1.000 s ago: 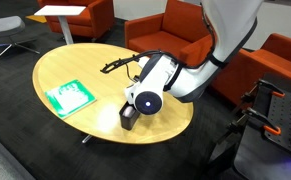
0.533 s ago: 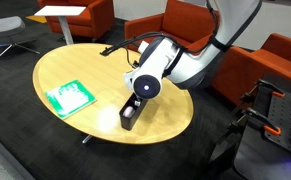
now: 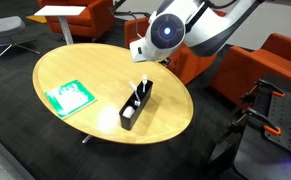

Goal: Pick up the fork from the table and put it in the utensil holder

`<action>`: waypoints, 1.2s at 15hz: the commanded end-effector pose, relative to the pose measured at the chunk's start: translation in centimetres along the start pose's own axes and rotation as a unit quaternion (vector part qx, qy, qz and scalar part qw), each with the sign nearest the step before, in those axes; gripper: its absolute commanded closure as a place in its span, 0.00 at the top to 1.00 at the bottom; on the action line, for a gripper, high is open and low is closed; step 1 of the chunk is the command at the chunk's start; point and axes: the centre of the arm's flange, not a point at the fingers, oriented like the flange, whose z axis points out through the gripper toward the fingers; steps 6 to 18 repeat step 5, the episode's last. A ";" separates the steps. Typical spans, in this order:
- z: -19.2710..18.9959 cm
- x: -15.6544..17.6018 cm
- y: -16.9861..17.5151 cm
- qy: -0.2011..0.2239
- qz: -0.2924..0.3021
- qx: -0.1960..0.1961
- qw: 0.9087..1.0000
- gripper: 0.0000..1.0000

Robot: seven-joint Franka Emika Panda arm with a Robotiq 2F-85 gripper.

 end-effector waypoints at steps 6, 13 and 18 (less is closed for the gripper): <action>-5.4 -8.6 -1.0 0.180 0.016 0.033 0.983 1.00; -5.4 -8.6 -1.0 0.180 0.016 0.033 0.983 1.00; -5.4 -8.6 -1.0 0.180 0.016 0.033 0.983 1.00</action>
